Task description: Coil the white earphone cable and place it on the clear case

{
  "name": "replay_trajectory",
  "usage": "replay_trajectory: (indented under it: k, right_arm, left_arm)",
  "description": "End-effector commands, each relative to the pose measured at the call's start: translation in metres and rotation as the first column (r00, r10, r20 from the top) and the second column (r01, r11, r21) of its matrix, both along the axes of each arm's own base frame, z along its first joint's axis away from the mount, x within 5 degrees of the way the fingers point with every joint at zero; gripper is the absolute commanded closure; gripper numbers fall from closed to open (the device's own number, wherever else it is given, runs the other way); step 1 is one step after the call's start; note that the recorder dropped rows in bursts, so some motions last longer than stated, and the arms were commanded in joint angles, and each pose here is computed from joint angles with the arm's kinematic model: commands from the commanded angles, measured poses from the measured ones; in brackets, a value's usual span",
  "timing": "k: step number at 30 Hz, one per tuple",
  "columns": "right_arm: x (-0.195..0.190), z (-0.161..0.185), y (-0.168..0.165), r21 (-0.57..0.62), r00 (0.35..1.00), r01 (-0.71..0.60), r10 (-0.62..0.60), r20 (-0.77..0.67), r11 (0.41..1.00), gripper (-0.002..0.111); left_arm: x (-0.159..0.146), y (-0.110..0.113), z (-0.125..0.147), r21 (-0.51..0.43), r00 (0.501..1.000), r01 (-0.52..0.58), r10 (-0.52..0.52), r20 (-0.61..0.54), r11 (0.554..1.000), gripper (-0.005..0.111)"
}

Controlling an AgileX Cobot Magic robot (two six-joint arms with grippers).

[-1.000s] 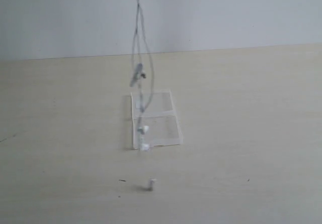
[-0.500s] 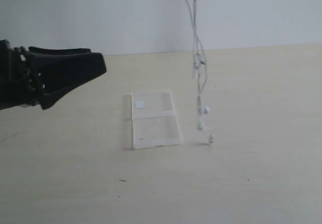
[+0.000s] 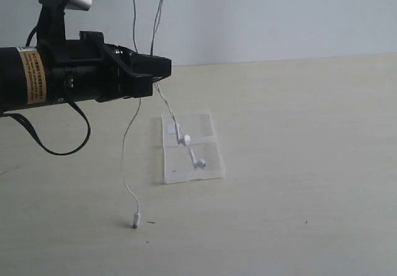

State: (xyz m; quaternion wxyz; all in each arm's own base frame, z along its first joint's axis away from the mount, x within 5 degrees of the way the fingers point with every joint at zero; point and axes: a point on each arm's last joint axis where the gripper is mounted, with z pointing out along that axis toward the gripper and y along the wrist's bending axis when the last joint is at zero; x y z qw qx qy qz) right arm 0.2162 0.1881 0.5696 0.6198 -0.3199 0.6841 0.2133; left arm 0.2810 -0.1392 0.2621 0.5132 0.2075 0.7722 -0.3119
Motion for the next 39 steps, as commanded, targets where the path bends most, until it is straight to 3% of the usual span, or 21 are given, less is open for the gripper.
replay_trajectory:
  k: [1,4,8,13,22,27,32,35,39]
  right_arm:
    - [-0.004,0.005,-0.003,0.017,1.000,0.000,0.000,0.010,1.000,0.108]
    - [-0.002,0.005,-0.006,-0.015,0.999,0.038,-0.037,0.038,0.999,0.108]
    - [0.000,0.005,-0.026,-0.056,0.975,0.220,-0.220,0.013,0.974,0.108]
    - [-0.002,-0.010,-0.065,-0.266,0.841,0.500,-0.535,-0.075,0.824,0.108]
    - [0.010,-0.060,-0.063,-0.420,0.800,0.486,-0.584,-0.141,0.767,0.108]
    - [0.022,-0.126,-0.046,-0.579,0.771,0.351,-0.578,-0.268,0.736,0.108]
    - [0.027,-0.209,-0.036,-0.736,0.693,0.174,-0.612,-0.381,0.655,0.108]
    - [0.029,-0.253,-0.017,-0.693,0.703,0.026,-0.506,-0.500,0.721,0.108]
    - [0.028,-0.295,0.024,-0.491,0.731,-0.270,-0.155,-0.664,0.828,0.108]
  left_arm:
    - [-0.004,-0.007,0.003,0.015,0.996,0.078,-0.078,0.030,0.997,0.107]
    - [-0.005,-0.008,0.002,0.000,0.996,0.084,-0.084,0.000,0.996,0.107]
    - [-0.008,-0.008,0.000,0.023,0.994,0.107,-0.106,-0.022,0.994,0.107]
    - [-0.014,0.001,0.012,0.061,0.998,0.067,-0.066,-0.011,0.996,0.107]
    - [-0.046,0.040,0.063,0.102,0.995,-0.056,0.047,0.089,0.993,0.107]
    - [-0.069,0.064,0.092,0.030,0.980,-0.145,0.139,0.140,0.989,0.107]
    - [-0.092,0.075,0.114,-0.017,0.959,-0.179,0.179,0.221,0.984,0.107]
    - [-0.098,0.075,0.118,-0.035,0.960,-0.162,0.166,0.226,0.986,0.107]
    - [-0.099,0.073,0.117,-0.053,0.970,-0.133,0.141,0.196,0.990,0.107]
